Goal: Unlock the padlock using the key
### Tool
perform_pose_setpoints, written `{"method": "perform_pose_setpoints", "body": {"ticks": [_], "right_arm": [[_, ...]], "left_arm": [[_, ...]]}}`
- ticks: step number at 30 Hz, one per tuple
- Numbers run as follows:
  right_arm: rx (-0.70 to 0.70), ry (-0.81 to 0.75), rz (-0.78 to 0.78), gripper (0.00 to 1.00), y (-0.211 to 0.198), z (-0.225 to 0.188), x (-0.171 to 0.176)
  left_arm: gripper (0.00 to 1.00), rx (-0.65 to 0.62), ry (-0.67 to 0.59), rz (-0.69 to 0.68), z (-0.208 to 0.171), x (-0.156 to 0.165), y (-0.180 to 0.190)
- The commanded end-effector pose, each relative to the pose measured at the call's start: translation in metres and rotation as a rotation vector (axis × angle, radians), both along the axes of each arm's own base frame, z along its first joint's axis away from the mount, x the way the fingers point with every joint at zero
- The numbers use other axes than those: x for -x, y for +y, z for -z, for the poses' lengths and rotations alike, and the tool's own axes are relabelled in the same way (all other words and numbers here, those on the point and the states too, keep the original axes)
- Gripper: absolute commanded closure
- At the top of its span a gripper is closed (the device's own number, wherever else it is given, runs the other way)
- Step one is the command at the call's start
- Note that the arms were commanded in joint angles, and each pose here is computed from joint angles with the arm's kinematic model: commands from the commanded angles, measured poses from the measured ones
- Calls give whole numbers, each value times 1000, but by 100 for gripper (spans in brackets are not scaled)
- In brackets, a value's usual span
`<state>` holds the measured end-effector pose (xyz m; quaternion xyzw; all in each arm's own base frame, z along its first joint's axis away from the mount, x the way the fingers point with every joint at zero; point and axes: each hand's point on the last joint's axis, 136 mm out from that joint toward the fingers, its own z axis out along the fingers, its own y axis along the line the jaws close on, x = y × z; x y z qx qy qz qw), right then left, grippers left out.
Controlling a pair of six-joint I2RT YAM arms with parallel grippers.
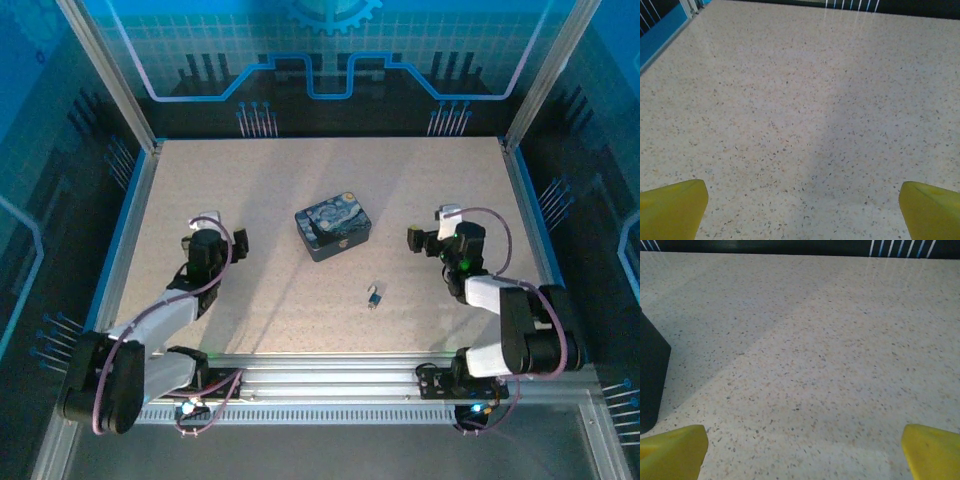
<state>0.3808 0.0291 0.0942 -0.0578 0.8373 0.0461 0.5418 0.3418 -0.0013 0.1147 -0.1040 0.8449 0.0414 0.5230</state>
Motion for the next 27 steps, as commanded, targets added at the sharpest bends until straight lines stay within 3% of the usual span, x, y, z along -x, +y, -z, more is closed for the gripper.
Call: {"method": "perform_pose_setpoints", "body": {"ticks": [1,4,13,19,27], "right_arm": [[50,-94,-43,0,9,-5,-9],[51,-25,-33,0,8,0,-15],[45,-26,-16,0,4,0,-16],[46,-25,-17,0,5,0,-16],[46,-23,-17,0,5,0,-16]], "left_arm": [[1,21,-65,41,0,-11,-4],[1,10,-72,74,0,-19,-8],[1,-74,-185,153,-7,-42,-10],[1,-50,-217,198,13,-45,-12],[1,62,-139,199,19,-56,1]]}}
